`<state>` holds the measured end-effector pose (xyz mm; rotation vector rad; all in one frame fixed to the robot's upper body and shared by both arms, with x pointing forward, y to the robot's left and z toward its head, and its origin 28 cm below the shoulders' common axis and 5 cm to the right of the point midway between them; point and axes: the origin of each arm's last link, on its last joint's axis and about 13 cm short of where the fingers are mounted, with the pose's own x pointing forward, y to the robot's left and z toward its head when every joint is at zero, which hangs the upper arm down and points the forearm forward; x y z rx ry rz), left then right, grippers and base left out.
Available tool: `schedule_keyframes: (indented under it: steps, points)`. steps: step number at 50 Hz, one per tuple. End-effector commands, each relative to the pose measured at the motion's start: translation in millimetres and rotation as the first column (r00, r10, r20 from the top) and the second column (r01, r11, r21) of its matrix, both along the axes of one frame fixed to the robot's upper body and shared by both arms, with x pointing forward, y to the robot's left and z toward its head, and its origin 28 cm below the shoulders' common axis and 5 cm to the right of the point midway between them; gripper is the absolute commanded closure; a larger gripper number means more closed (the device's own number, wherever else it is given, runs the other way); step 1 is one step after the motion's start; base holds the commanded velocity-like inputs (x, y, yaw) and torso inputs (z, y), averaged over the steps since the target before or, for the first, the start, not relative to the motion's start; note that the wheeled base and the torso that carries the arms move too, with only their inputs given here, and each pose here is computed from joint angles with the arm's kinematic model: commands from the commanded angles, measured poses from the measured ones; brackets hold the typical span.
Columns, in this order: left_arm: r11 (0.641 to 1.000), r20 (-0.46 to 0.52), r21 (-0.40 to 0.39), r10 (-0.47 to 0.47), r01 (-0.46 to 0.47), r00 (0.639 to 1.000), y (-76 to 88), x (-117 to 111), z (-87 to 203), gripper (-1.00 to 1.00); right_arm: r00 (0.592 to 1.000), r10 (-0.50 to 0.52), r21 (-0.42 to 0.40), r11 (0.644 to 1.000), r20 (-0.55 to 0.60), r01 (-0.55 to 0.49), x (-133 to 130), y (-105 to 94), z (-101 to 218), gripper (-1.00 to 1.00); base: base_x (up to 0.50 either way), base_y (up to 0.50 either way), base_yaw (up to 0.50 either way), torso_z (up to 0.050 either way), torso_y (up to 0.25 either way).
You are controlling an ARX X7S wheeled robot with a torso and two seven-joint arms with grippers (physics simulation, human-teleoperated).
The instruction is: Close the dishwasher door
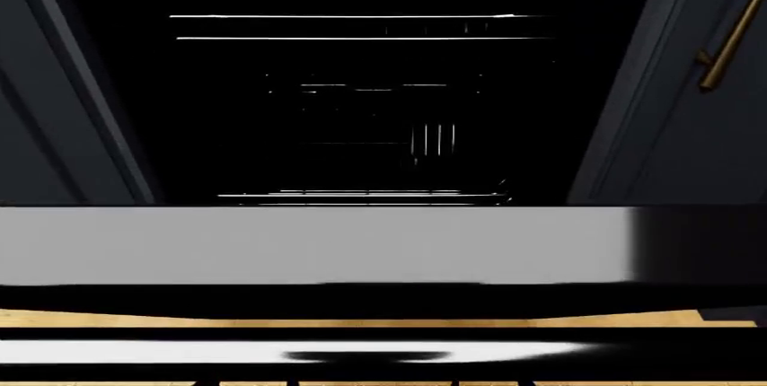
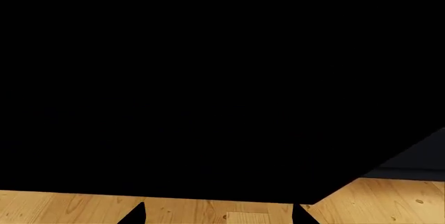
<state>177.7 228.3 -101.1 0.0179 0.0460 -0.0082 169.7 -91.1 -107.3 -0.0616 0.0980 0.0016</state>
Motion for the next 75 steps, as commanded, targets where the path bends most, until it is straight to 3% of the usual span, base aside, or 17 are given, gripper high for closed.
schedule_keyframes:
  steps: [1, 14, 25, 75]
  points:
    - [1.0, 0.02, 0.012, 0.002, -0.002, 1.0, -1.4, 1, 1, -1.0, 1.0, -0.005, 0.001, 1.0, -0.004, 0.005, 2, 0.0, 1, -1.0, 0.0, 0.0, 0.0, 0.0, 0.0]
    - [1.0, 0.036, -0.003, 0.005, -0.005, 0.999, -3.2, 7, 5, -1.0, 1.0, -0.012, 0.004, 1.0, -0.001, 0.012, 5, -0.5, 3, -1.0, 0.0, 0.0, 0.0, 0.0, 0.0]
    - [1.0, 0.071, -0.011, -0.005, 0.006, 0.997, -8.9, 12, 25, -1.0, 1.0, -0.029, 0.004, 1.0, 0.01, 0.029, 11, -3.5, 12, -1.0, 0.0, 0.0, 0.0, 0.0, 0.0]
    - [0.999, 0.187, -0.03, -0.006, 0.012, 0.982, -20.2, 36, 122, -1.0, 0.992, -0.035, -0.101, 0.994, 0.12, 0.047, 49, -12.4, 98, -1.0, 0.0, 0.0, 0.0, 0.0, 0.0]
